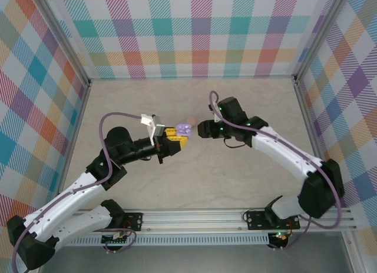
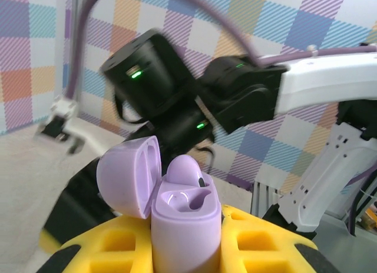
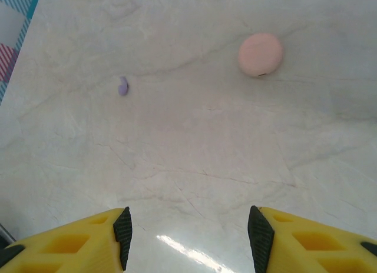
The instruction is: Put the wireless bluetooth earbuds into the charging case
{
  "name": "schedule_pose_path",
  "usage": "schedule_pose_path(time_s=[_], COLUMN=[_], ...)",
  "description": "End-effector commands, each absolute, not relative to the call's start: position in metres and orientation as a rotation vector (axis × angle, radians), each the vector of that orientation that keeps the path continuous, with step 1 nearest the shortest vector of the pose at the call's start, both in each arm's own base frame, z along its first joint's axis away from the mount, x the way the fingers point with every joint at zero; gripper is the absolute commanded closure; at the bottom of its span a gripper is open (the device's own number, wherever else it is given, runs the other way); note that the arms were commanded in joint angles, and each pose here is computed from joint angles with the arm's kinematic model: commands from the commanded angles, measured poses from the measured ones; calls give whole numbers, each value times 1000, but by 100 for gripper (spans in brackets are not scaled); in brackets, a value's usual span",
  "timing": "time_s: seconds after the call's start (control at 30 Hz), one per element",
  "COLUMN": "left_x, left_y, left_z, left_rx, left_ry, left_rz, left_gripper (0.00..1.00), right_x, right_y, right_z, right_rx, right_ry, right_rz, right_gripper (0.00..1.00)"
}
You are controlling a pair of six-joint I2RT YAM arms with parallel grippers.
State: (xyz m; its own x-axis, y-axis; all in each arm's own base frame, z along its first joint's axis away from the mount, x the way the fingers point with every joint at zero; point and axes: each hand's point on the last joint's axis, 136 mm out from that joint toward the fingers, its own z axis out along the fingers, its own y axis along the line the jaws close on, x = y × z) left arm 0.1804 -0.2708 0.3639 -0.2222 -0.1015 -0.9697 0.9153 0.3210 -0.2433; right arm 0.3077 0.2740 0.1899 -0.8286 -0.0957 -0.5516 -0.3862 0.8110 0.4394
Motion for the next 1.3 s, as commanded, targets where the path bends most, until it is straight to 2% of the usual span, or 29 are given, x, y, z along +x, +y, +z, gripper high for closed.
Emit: schedule_pose_path(time_s=[0.0, 0.27, 0.6, 0.9, 1.1, 1.27], left_x=[170, 161, 155, 156, 156, 157], left_y=[-263, -254, -248, -244, -244, -244], left_z=[385, 402, 410, 405, 404, 403], left_rx=[776, 759, 739, 738, 740, 743], left_ry=[1453, 1462, 1455, 1474, 1478, 1482], left_rz=[-1134, -1150, -1169, -1136, -1133, -1125], left_gripper=[100, 100, 100, 100, 100, 100], right_x=[319, 339, 340, 343, 355, 359], right_y=[311, 377, 447, 479, 486, 495], right_z=[194, 153, 108, 84, 67, 59], right_rx=[-421, -548, -687, -741, -693, -693], right_ry=[2470, 2605, 2699, 2741, 2773, 2769], right_rz=[926, 975, 956, 898, 789, 806], right_gripper=[44, 46, 50, 54, 57, 59])
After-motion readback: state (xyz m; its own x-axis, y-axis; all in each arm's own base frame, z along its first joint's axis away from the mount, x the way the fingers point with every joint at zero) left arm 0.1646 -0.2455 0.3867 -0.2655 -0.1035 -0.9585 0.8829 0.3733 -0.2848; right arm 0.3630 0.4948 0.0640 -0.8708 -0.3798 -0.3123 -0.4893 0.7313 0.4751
